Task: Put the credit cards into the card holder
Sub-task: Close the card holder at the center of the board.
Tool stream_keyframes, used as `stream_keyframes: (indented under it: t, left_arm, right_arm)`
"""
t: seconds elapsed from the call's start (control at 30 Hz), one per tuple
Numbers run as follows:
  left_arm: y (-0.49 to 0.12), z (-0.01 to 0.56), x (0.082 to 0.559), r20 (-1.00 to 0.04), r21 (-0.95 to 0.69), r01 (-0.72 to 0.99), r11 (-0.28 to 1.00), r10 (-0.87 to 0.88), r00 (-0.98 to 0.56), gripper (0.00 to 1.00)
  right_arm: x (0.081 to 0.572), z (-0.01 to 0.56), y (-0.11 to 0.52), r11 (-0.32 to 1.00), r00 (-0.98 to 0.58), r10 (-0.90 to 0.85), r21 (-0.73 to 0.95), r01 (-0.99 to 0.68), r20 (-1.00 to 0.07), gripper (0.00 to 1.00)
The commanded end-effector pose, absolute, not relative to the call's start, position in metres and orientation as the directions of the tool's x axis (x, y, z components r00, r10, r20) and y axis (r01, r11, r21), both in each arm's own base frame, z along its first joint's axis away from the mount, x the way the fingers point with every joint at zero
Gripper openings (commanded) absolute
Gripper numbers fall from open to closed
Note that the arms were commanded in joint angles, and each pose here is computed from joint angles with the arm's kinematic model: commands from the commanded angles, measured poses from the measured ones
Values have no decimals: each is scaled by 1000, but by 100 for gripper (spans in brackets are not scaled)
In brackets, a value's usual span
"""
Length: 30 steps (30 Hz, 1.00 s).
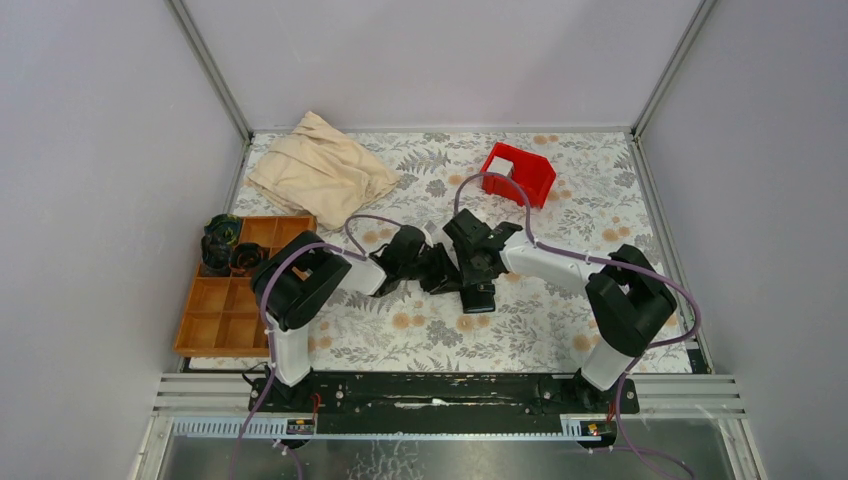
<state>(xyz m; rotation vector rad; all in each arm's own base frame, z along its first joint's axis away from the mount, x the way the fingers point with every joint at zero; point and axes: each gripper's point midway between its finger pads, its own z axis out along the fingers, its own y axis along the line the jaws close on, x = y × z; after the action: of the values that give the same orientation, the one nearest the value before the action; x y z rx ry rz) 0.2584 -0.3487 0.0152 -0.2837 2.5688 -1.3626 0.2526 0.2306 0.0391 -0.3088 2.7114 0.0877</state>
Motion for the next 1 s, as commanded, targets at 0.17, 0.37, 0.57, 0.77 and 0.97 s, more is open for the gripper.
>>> stream_keyframes:
  t: [0.17, 0.37, 0.57, 0.77, 0.97]
  left_arm:
    - [-292, -37, 259, -173, -508, -126, 852, -245, -954, 64]
    - [-288, -6, 267, -236, -516, -118, 848, -273, -933, 68]
    - [-272, 14, 256, -316, -510, -100, 855, -294, -902, 63]
    - [-287, 14, 233, -371, -453, 10, 891, -179, -911, 28]
    - [-303, -3, 216, -358, -395, 67, 916, -86, -930, 16]
  right_arm:
    - [282, 101, 229, 975, -808, -184, -2, -220, -559, 41]
    - [278, 108, 202, 991, -785, -124, -40, -125, -607, 40]
    - [258, 81, 168, 998, -808, -62, -56, -36, -586, 28]
    - [237, 49, 157, 999, -854, -38, -44, -17, -519, 15]
    - [227, 28, 165, 999, -879, -31, 1, -36, -475, 8]
